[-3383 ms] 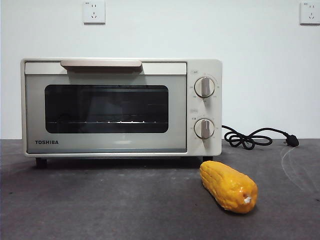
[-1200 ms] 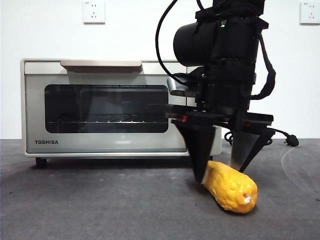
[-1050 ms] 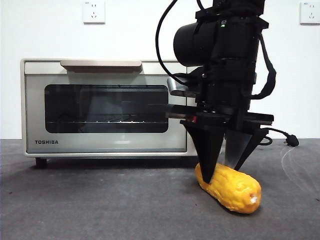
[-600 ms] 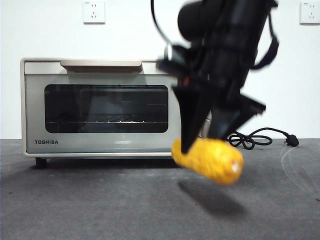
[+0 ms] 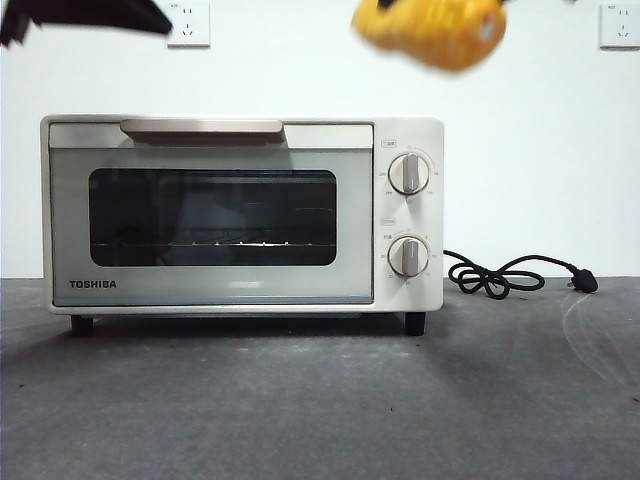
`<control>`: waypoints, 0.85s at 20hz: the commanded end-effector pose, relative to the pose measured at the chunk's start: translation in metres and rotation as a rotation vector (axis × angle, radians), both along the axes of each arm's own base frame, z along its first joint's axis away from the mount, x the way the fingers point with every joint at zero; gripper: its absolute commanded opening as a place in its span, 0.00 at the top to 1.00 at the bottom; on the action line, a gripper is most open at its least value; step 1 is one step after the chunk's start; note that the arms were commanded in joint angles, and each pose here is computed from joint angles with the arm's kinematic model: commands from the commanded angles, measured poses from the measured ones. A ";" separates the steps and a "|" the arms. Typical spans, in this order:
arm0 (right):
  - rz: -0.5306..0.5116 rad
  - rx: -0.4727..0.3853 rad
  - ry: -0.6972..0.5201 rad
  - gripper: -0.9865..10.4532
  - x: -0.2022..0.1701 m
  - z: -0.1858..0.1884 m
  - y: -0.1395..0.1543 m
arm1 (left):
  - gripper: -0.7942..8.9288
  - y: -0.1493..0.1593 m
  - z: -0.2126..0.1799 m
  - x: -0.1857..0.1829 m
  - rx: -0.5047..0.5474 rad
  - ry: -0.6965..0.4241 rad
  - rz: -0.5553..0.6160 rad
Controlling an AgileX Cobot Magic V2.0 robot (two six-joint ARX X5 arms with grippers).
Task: Take the corn from the table,put the corn in the oven
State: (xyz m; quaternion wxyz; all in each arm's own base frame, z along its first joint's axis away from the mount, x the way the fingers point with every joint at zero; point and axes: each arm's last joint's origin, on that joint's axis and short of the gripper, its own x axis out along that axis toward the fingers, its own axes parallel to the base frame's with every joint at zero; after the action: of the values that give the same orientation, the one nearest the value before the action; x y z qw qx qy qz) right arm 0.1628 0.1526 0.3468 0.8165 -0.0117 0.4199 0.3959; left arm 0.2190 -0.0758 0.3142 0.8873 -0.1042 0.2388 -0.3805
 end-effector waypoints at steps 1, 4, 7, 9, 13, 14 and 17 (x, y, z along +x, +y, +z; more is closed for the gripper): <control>-0.012 0.046 -0.031 0.92 -0.012 0.012 -0.010 | 0.92 -0.004 -0.001 0.012 0.012 -0.001 0.004; -0.017 0.081 -0.062 0.92 -0.025 0.022 -0.021 | 0.92 -0.011 0.002 0.026 0.037 -0.004 0.023; -0.032 0.067 -0.066 0.92 -0.032 0.024 -0.029 | 0.92 -0.014 0.012 0.036 0.079 0.005 0.036; -0.039 0.055 -0.063 0.92 -0.034 0.024 -0.030 | 0.92 -0.015 0.018 0.042 0.155 0.027 0.042; -0.043 0.053 -0.067 0.92 -0.034 0.024 -0.030 | 0.92 -0.021 0.026 0.050 0.284 0.066 0.054; -0.043 0.054 -0.067 0.92 -0.034 0.024 -0.030 | 0.92 -0.023 0.027 0.051 0.302 0.075 0.045; -0.043 0.053 -0.067 0.92 -0.034 0.024 -0.030 | 0.92 -0.029 0.024 0.054 0.346 0.072 0.060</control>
State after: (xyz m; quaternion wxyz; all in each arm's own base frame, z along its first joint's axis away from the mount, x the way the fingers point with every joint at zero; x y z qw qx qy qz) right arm 0.1291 0.1220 0.3702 0.8366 0.0041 0.3846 0.3901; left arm 0.2709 -0.1035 0.3401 0.8956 0.0189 0.3299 -0.2979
